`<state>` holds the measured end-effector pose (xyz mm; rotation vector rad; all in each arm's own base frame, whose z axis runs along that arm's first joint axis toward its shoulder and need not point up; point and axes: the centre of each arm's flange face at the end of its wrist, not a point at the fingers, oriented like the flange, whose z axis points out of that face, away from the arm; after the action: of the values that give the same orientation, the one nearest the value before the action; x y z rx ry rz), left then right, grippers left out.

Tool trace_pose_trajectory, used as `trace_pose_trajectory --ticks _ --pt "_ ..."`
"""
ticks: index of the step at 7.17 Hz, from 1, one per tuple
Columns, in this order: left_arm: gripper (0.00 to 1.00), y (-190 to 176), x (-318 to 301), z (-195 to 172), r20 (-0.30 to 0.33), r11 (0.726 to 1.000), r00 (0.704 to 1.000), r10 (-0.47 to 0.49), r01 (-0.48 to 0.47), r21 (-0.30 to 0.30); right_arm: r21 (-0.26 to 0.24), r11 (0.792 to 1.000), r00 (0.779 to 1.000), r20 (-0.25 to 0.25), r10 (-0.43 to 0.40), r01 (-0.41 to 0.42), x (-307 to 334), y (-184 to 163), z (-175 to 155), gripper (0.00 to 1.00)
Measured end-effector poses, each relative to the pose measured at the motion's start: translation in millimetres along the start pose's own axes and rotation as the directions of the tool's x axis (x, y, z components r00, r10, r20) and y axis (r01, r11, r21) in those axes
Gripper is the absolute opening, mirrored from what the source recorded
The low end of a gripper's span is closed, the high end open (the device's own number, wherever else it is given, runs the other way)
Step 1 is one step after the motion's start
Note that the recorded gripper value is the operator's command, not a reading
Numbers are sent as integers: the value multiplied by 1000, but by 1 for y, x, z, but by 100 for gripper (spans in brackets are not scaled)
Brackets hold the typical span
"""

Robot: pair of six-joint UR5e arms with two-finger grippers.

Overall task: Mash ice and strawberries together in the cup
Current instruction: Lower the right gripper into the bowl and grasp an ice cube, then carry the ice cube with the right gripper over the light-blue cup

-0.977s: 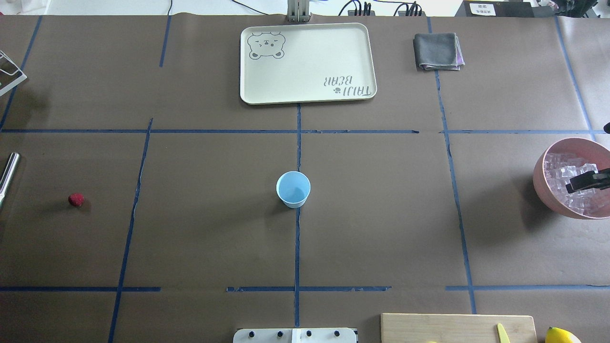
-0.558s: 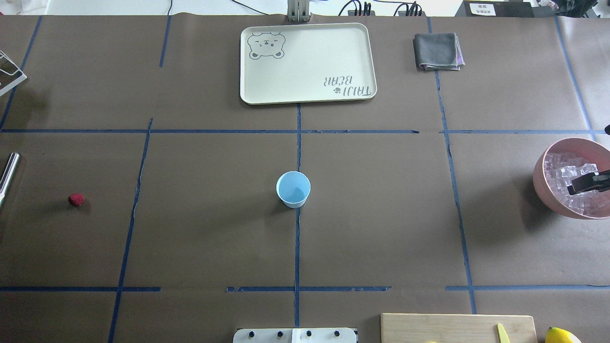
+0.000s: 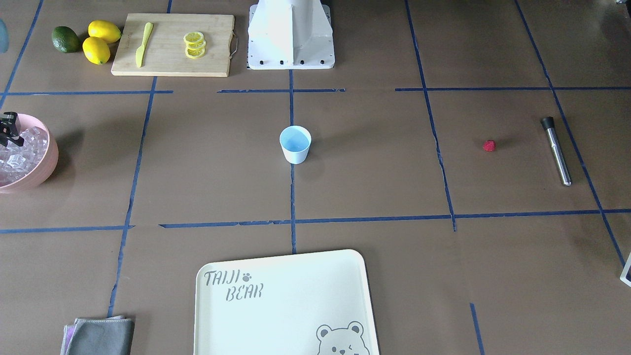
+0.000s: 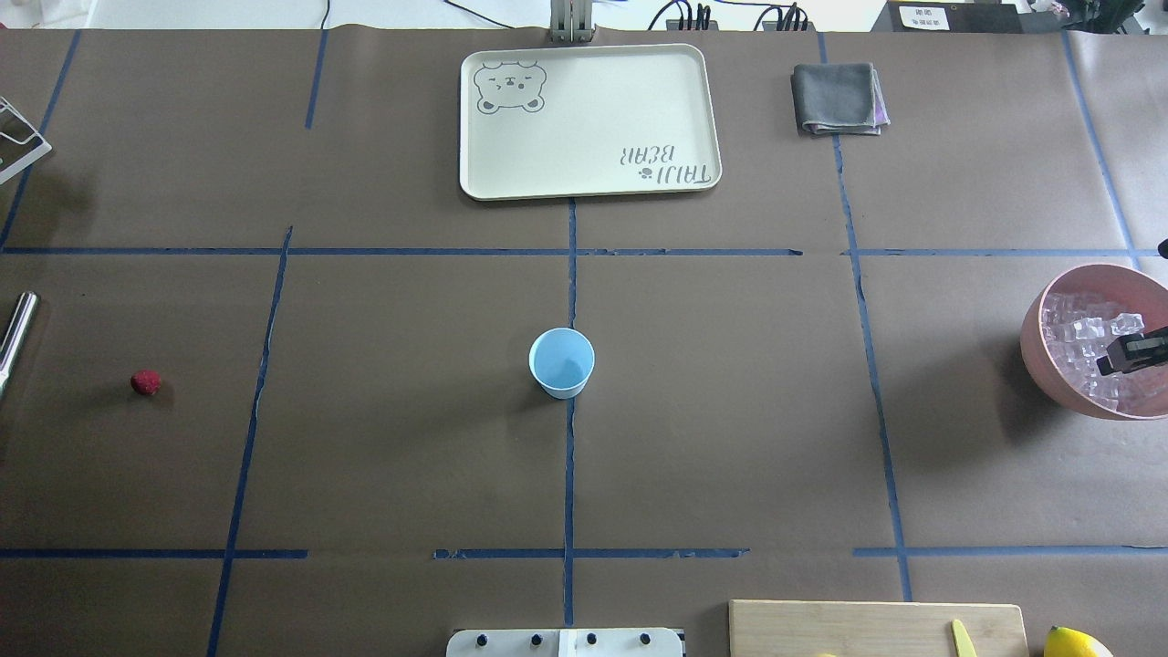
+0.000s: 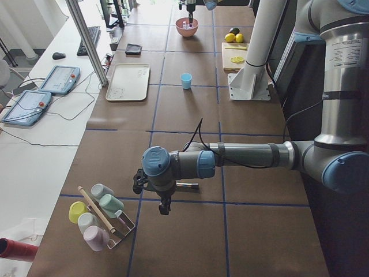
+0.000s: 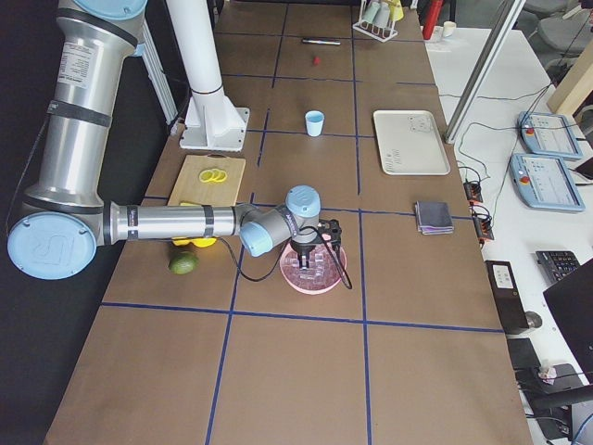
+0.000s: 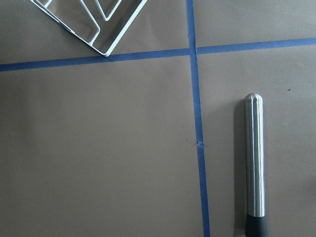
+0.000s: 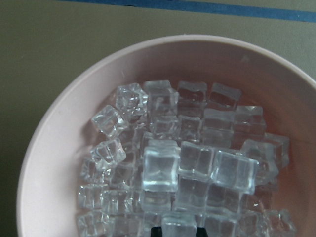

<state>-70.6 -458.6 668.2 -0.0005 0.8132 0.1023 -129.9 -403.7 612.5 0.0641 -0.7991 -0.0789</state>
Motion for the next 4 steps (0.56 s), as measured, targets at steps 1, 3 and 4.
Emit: trace_pose_trajectory --ticks 1,3,4 --pt "100 -1 1 -1 0 1000 1000 1 -1 2 10 1000 1000 8 0 0 -2 0 -7 0" --pt "100 -1 2 -2 0 1000 1000 4 -4 4 44 999 996 86 16 -20 -8 3 -50 0" --pt "100 -1 2 -2 0 1000 1000 3 -3 4 58 998 993 116 19 -26 -13 3 -67 0"
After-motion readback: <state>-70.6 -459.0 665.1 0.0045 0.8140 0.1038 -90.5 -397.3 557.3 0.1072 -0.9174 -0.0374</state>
